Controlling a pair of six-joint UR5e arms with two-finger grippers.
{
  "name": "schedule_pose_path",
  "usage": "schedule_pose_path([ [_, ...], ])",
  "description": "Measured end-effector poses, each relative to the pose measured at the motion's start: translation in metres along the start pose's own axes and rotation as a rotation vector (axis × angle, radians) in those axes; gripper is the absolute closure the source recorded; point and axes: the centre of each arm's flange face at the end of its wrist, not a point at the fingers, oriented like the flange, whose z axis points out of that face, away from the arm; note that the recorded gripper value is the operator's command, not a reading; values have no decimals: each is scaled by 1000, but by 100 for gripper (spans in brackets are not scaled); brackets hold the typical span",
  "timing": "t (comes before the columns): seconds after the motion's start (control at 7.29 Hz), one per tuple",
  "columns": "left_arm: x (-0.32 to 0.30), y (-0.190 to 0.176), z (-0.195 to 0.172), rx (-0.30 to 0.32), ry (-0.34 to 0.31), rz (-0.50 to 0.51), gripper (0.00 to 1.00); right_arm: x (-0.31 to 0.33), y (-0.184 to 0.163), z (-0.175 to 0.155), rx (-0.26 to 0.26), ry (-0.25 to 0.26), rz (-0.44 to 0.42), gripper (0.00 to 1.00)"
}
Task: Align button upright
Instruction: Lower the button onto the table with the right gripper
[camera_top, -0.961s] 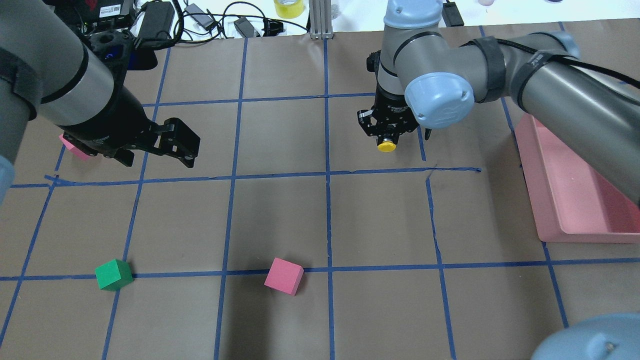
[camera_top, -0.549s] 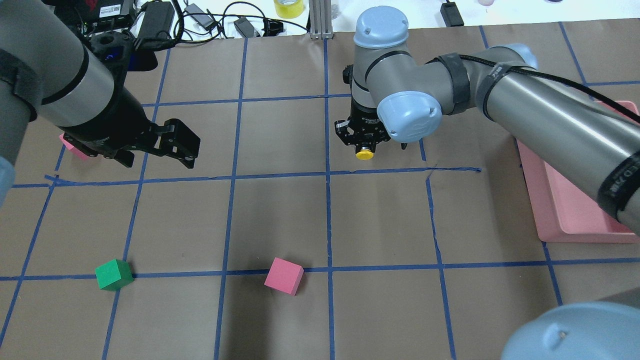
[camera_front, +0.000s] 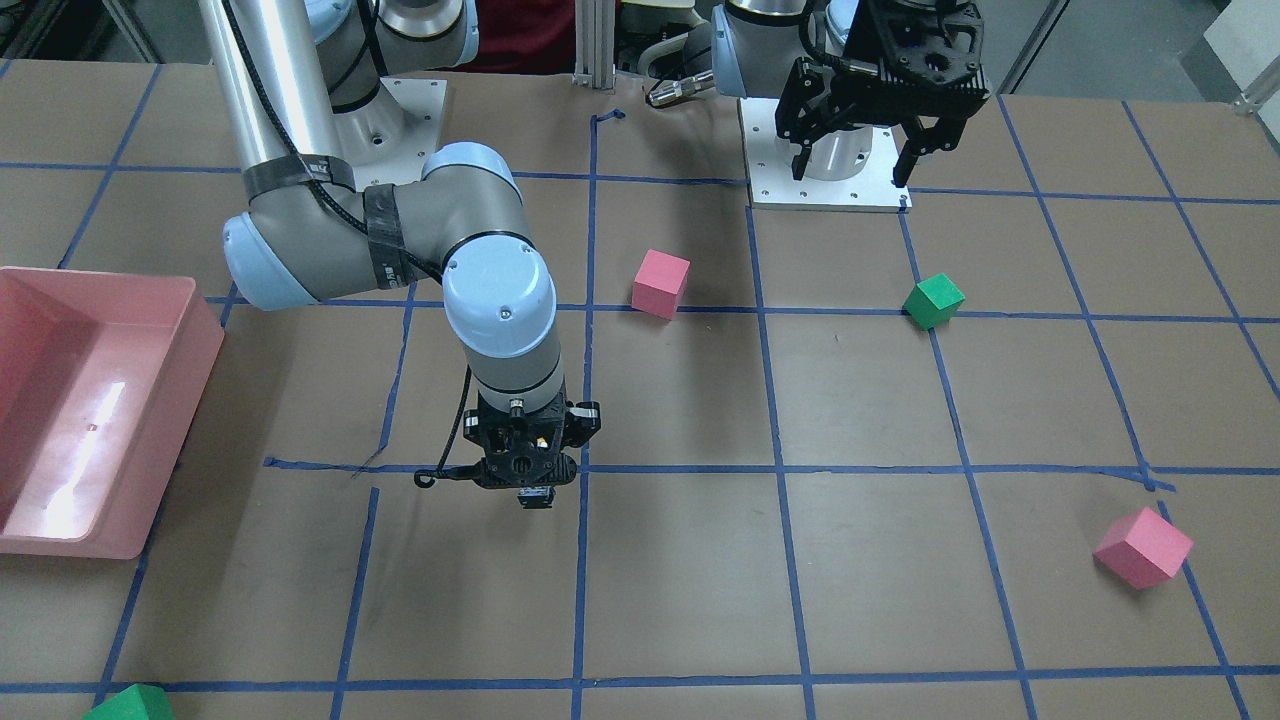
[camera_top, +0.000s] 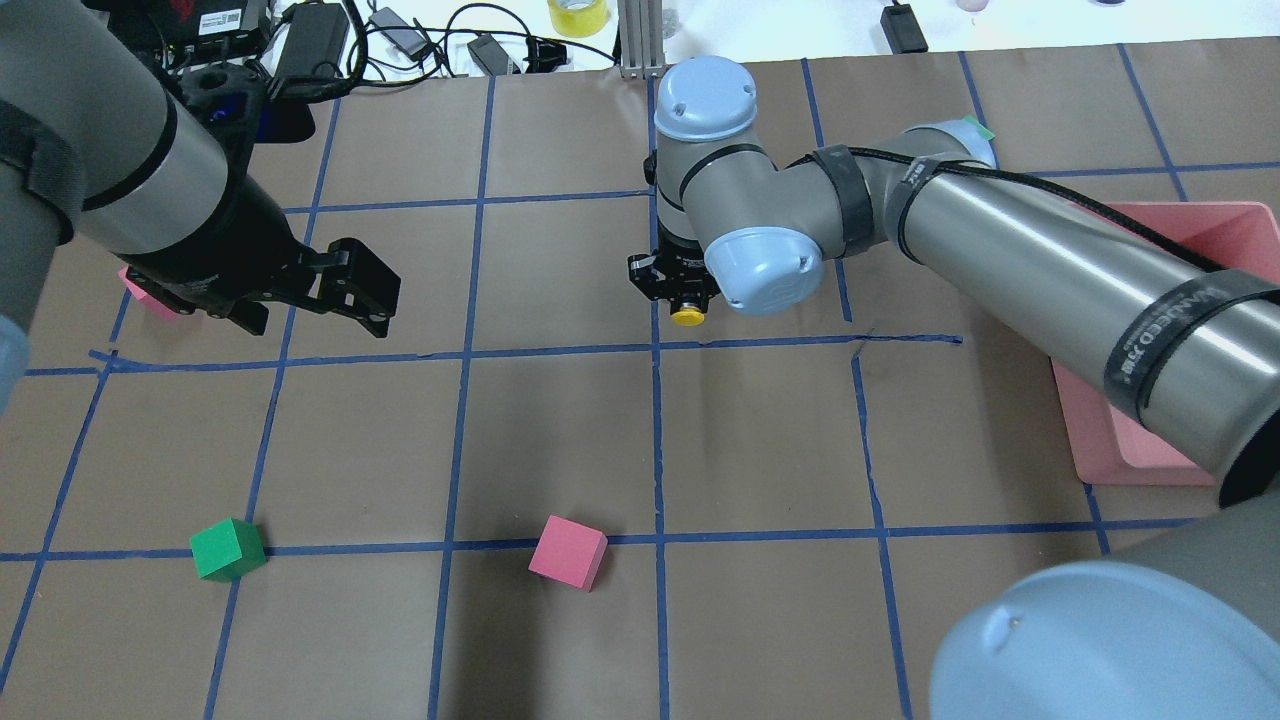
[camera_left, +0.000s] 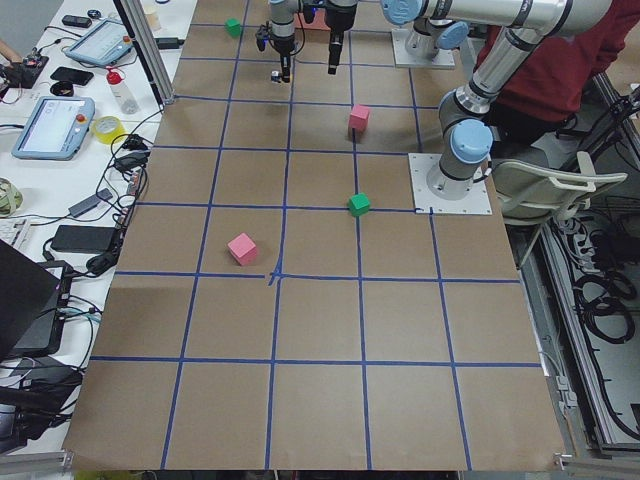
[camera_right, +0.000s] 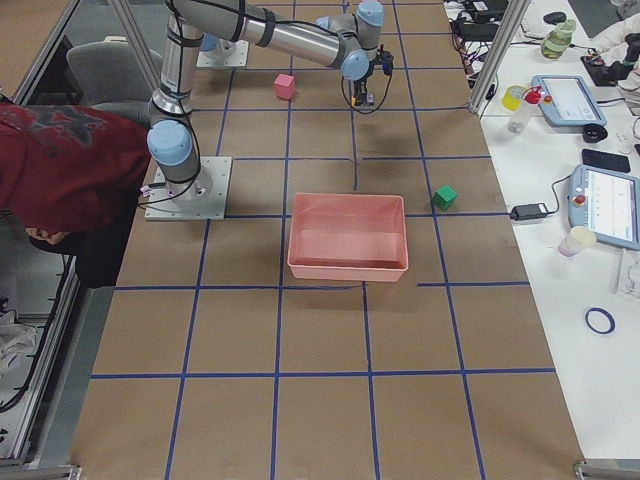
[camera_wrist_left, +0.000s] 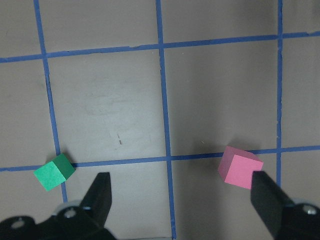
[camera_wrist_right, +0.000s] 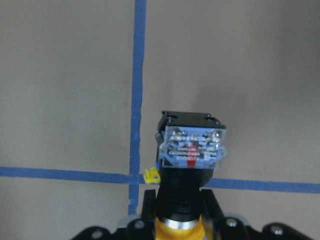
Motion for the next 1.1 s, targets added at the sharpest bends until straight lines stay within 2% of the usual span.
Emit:
schedule_pose_path([
  [0.55, 0, 1, 0, 0, 0, 0, 0, -15, -5, 21, 8, -46, 3, 100],
  [1.1, 0, 1, 0, 0, 0, -1, 0, -32, -12, 37, 14, -55, -18, 100],
])
